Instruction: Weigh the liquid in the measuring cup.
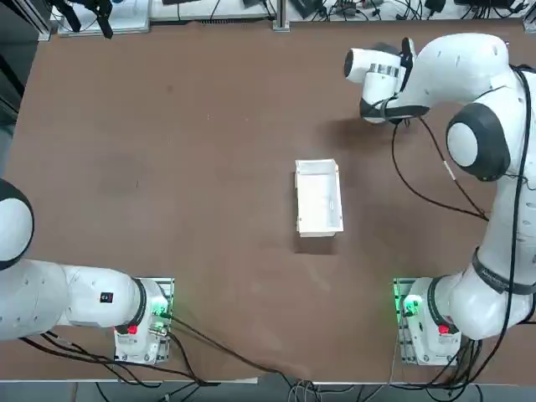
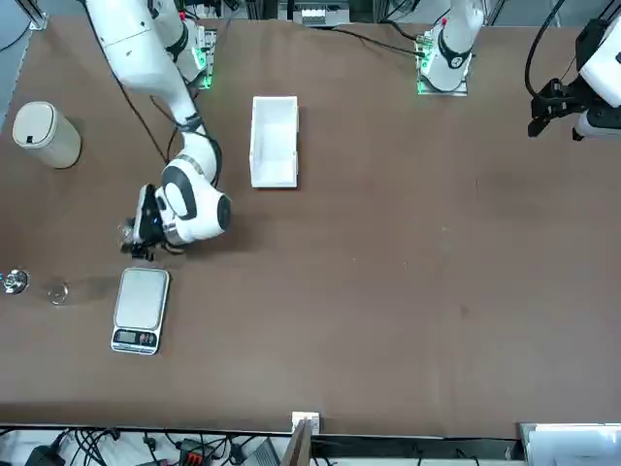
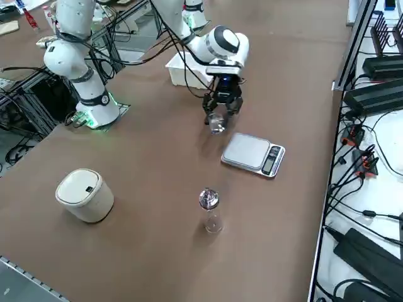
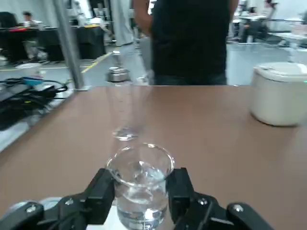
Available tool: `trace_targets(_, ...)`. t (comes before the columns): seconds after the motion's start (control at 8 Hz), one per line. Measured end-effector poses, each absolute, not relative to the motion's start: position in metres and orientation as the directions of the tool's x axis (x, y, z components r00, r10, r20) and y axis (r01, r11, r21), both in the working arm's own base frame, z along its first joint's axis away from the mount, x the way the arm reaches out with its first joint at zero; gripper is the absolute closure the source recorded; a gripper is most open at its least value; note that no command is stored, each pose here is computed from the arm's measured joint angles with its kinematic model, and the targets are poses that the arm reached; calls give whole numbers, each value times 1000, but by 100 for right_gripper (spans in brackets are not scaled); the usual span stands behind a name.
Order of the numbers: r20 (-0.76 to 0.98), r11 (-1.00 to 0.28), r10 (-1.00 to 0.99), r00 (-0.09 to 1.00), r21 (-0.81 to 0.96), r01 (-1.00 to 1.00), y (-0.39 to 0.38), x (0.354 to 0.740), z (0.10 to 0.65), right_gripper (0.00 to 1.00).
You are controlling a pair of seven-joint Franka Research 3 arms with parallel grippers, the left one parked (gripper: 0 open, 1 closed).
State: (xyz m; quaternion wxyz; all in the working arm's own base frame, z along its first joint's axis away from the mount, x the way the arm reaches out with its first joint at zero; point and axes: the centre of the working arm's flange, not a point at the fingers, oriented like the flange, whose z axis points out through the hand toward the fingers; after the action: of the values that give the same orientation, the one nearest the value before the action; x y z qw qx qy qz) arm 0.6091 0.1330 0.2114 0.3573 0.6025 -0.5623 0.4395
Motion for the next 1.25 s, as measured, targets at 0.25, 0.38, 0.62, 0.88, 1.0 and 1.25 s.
trace_targets(0.25, 936, -250, -349, 50, -42, -967, 134, 636, 193, 39)
trace_targets(0.38, 932, -298, -355, 71, -41, -954, 137, 644, 183, 39)
trace_targets(0.62, 933, -347, -344, 107, -20, -937, 142, 651, 172, 39)
trace_targets(0.88, 933, -359, -342, 115, -16, -933, 146, 657, 160, 39)
trace_targets(1.0, 932, -361, -339, 127, -4, -933, 147, 657, 149, 39)
trace_targets(1.25, 937, -363, -322, 138, 13, -932, 146, 656, 138, 39)
